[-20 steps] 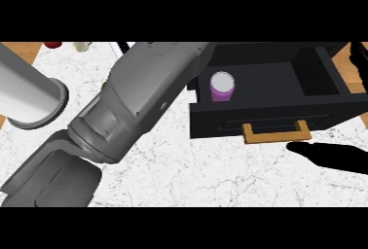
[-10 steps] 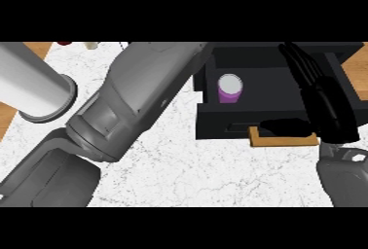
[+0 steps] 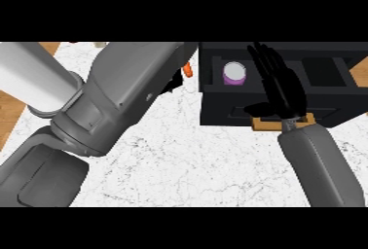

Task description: Pick up the can, place it into the drawer and close the drawer

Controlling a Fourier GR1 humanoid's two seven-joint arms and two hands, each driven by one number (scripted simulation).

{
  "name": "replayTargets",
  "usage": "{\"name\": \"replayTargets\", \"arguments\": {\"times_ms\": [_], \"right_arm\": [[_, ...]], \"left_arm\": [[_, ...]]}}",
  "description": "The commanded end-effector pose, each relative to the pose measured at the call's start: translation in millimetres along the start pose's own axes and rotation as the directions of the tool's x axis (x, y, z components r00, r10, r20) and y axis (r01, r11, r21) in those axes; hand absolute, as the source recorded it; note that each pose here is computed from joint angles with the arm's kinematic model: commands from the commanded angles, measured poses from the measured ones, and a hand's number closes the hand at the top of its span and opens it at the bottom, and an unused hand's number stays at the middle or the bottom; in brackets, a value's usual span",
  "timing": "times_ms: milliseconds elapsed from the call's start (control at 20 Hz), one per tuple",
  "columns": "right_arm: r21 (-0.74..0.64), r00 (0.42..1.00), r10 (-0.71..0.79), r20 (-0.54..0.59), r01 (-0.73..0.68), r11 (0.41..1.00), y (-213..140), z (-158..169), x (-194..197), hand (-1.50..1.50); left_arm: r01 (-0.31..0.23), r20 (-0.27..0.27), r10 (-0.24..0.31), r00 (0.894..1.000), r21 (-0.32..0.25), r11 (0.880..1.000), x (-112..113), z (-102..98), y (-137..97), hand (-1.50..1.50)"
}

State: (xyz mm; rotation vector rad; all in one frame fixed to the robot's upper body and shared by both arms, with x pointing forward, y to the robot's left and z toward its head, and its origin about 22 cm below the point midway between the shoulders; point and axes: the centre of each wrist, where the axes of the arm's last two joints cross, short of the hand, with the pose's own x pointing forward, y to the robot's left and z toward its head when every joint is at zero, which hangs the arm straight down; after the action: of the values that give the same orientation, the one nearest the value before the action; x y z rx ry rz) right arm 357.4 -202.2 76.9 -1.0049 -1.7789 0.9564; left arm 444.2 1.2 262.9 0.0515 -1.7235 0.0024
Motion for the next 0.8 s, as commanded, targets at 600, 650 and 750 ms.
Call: {"name": "replayTargets", "arguments": {"times_ms": [600, 650, 750], "right_arm": [[-0.175, 0.983, 0.141, -0.115, -0.159, 0.972, 22.0, -76.0, -15.8, -1.50], [-0.181, 0.985, 0.145, -0.092, -0.160, 0.970, 35.6, -71.5, -9.1, -1.50], [-0.185, 0.985, 0.153, -0.084, -0.166, 0.969, 28.9, -83.1, -6.6, -1.50]], "left_arm": [[0.019, -0.028, -0.019, 0.999, 0.010, 1.000, -0.5, -10.4, 53.1, -1.50], [0.020, -0.028, -0.019, 0.999, 0.021, 1.000, -5.4, -12.8, 66.3, -1.50], [0.028, -0.012, -0.028, 1.000, 0.018, 0.999, -1.1, -10.1, 63.8, -1.50]]}}
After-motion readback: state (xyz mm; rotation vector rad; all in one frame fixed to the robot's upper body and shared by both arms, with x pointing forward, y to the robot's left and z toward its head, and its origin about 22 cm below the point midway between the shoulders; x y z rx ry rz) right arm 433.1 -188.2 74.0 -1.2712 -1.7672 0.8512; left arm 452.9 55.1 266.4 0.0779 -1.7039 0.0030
